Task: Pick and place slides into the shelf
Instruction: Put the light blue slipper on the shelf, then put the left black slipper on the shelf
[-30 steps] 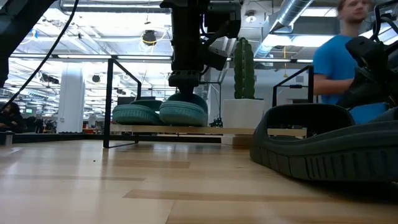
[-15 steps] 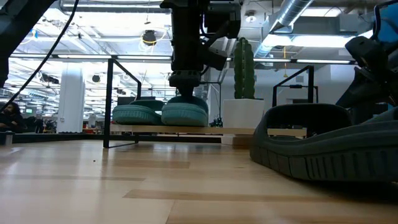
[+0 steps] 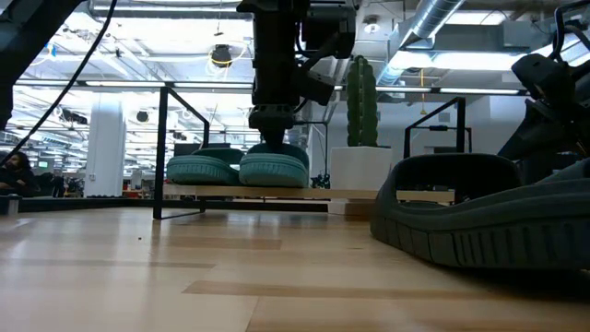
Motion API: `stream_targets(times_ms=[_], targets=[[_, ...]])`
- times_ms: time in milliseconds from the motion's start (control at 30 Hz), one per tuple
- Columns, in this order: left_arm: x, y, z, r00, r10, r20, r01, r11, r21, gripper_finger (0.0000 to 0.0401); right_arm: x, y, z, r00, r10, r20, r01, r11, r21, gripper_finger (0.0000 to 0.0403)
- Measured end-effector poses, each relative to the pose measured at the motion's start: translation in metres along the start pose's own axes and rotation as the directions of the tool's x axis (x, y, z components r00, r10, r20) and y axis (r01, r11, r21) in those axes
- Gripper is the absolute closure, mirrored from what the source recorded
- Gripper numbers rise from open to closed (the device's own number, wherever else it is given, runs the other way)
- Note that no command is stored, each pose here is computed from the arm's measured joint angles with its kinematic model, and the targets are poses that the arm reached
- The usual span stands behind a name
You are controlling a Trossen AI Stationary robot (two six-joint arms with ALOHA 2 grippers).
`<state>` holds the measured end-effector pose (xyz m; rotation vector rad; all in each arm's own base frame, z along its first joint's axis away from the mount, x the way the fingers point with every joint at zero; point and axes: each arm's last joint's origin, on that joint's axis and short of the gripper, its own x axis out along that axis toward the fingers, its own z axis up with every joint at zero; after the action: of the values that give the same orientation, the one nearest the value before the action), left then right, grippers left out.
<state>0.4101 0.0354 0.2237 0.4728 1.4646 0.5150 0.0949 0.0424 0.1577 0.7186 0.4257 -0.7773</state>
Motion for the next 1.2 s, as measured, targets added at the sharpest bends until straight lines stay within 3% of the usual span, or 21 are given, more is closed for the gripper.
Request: stream_targets(times_ms=[400, 767, 967, 1200], targets=[[-0.004, -0.007, -0.001, 0.999, -0.053, -0.002, 0.053, 0.998, 0.020, 0.0277, 0.000, 0.000, 0.000, 1.000, 0.000, 0.000, 0.000, 1.000, 0.000, 0.0395], [-0.023, -0.031, -0.013, 0.996, -0.041, -0.075, 0.050, 0.991, 0.121, 0.0277, 0.000, 0.000, 0.000, 1.000, 0.000, 0.000, 0.000, 1.000, 0.000, 0.0395], [-0.054, -0.047, -0.034, 0.990, -0.015, -0.142, 0.037, 0.988, 0.152, 0.0277, 0.000, 0.000, 0.000, 1.000, 0.000, 0.000, 0.000, 1.000, 0.000, 0.0395], [-0.114, -0.050, -0.058, 0.999, -0.052, 0.014, 0.052, 0.999, 0.002, 0.0277, 0.000, 0.000, 0.000, 1.000, 0.000, 0.000, 0.000, 1.000, 0.000, 0.0395]])
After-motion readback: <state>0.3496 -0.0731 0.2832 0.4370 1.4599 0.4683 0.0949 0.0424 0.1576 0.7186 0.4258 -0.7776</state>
